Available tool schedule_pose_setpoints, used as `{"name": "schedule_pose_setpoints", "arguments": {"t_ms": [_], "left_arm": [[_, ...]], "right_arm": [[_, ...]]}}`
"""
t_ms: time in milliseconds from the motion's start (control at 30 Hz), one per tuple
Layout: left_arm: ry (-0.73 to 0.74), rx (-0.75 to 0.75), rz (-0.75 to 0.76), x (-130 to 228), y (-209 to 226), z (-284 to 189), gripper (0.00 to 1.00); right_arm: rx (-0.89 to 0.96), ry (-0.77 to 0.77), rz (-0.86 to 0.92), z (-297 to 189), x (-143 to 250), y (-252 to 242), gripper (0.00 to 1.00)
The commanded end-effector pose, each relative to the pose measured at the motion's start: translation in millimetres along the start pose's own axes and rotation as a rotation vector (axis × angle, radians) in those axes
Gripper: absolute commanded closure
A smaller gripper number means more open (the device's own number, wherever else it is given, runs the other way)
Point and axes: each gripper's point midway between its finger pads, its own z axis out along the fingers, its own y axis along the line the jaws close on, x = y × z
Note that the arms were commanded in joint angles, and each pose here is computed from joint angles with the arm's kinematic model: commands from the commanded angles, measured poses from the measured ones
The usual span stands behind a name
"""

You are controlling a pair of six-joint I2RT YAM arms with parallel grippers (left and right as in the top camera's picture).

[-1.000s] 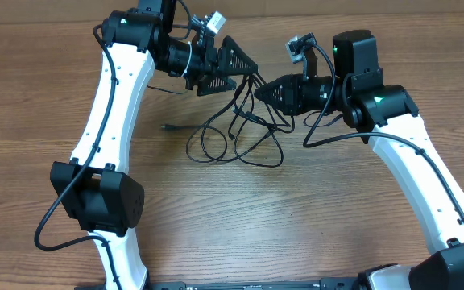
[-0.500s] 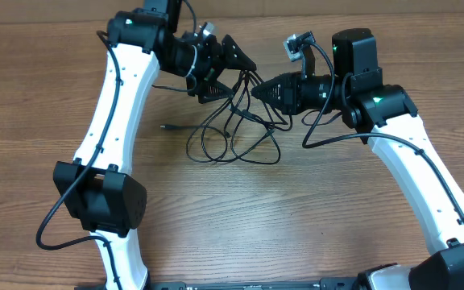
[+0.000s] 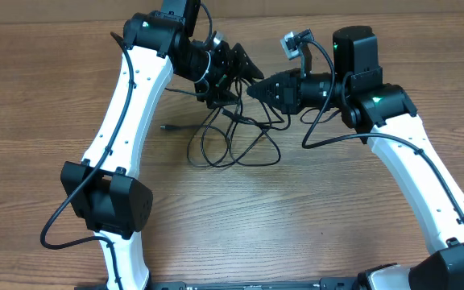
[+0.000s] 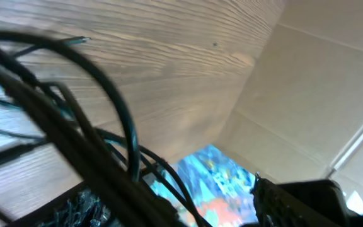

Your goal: Untangle cables

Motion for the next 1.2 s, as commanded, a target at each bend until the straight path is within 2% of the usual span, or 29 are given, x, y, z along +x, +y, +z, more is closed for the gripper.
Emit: {"name": "schedule_pose_setpoints", "arguments": {"t_ms": [0, 233, 267, 367, 400, 500, 633, 733, 833, 867, 933, 967, 1133, 1167], "left_arm": [[-0.108, -0.063, 0.034, -5, 1, -15, 0.23], [-0.123, -0.082, 0.043, -7, 4, -15, 0.20], [-0.120, -0.083, 0.045, -6, 3, -13, 0.21], [-0.080, -0.056, 0.057, 4, -5, -8, 0.38], [-0.060, -0.039, 0.064, 8, -9, -5, 0.40], [-0.020, -0.008, 0.082, 19, -19, 2, 0.39], [-0.003, -0.010, 0.105, 28, -25, 11, 0.34], [0.004, -0.010, 0.110, 31, -26, 13, 0.35], [0.006, -0.008, 0.111, 31, -26, 13, 0.50], [0.008, -0.006, 0.111, 31, -27, 13, 0.59], [0.006, -0.006, 0.109, 30, -26, 12, 0.89], [0.004, -0.005, 0.107, 29, -26, 11, 0.96], [-0.005, -0.002, 0.101, 26, -24, 8, 0.96], [-0.006, -0.002, 0.101, 25, -24, 8, 0.96]], "right_arm": [[-0.042, -0.011, -0.046, -1, -9, 14, 0.96], [-0.042, -0.014, -0.049, -1, -9, 14, 0.96], [-0.042, -0.015, -0.051, -1, -10, 14, 0.96], [-0.043, -0.018, -0.056, -1, -11, 14, 0.96], [-0.043, -0.019, -0.057, -1, -11, 14, 0.96], [-0.043, -0.020, -0.058, -1, -11, 14, 0.96], [-0.043, -0.020, -0.058, -1, -11, 14, 0.96], [-0.043, -0.020, -0.058, -1, -11, 14, 0.96], [-0.043, -0.020, -0.058, -1, -11, 14, 0.96], [-0.043, -0.020, -0.058, -1, -11, 14, 0.96], [-0.043, -0.020, -0.057, -1, -11, 14, 0.96], [-0.043, -0.020, -0.057, -1, -11, 14, 0.96], [-0.042, -0.018, -0.055, -1, -11, 14, 0.96], [-0.039, -0.018, -0.054, -1, -11, 14, 0.93]]}}
